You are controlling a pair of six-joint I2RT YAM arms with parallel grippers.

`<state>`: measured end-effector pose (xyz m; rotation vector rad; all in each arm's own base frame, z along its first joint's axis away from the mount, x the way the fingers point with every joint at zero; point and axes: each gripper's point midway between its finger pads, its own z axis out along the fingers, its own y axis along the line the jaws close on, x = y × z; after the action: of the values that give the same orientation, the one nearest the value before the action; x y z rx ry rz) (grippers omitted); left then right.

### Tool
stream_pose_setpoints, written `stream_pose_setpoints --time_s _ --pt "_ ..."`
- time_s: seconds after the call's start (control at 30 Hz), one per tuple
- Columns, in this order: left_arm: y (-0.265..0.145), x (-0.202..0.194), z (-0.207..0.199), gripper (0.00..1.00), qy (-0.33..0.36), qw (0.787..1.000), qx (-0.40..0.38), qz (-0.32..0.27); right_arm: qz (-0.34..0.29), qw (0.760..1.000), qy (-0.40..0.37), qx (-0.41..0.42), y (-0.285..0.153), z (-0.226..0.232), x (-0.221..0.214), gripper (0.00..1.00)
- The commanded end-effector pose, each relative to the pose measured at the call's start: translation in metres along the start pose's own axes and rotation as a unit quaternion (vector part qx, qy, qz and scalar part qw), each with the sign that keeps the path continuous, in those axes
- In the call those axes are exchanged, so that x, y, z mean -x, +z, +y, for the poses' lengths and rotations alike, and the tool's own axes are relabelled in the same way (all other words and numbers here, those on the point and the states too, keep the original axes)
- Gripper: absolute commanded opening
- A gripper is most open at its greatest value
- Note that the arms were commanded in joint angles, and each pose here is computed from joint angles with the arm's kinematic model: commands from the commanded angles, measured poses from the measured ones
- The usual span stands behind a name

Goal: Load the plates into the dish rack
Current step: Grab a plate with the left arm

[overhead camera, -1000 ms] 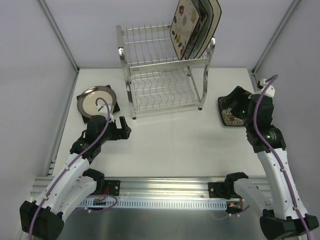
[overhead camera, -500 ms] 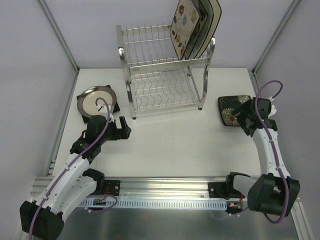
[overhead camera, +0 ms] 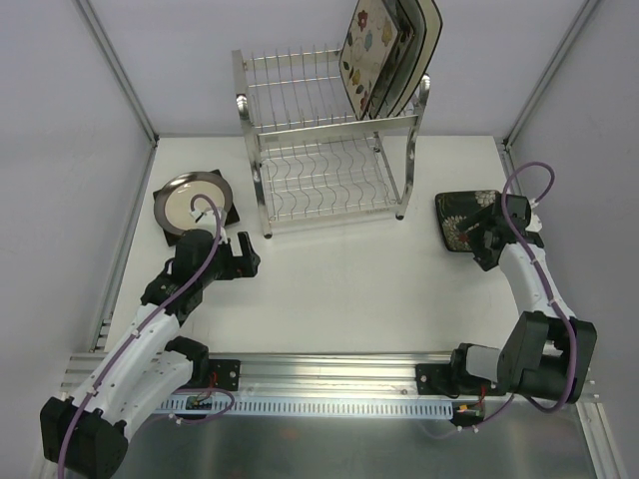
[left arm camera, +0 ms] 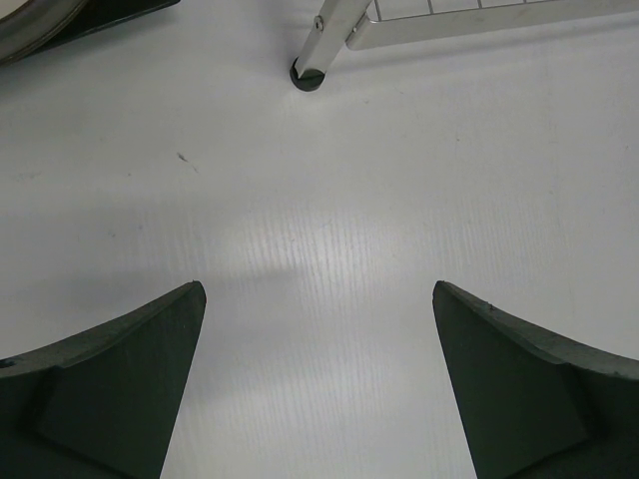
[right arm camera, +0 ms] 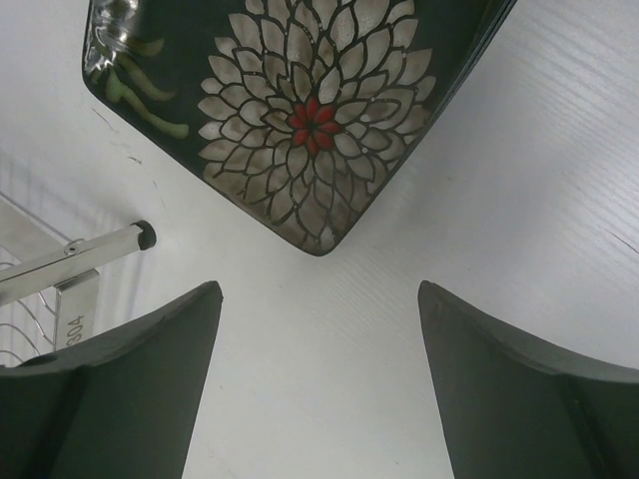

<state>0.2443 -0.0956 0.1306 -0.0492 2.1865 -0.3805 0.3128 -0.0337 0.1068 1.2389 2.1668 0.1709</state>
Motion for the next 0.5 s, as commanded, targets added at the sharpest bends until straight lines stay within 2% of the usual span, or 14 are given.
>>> stream_pose_setpoints --time_s 0.0,0.2,0.47 --pt "0.0 0.012 0.004 0.99 -0.013 1.0 0.017 -0.011 -0.007 1.0 0.015 0.001 0.006 0.004 0.005 0.83" --pt "0.0 0.011 0.01 0.99 -0.019 0.999 0.031 -0.01 0.01 1.0 0.015 -0.003 0.014 0.003 -0.005 0.82" --pt "0.011 0.003 0.028 0.99 -0.105 0.992 0.063 0.017 0.022 0.999 -0.017 0.022 0.011 0.015 -0.017 0.82"
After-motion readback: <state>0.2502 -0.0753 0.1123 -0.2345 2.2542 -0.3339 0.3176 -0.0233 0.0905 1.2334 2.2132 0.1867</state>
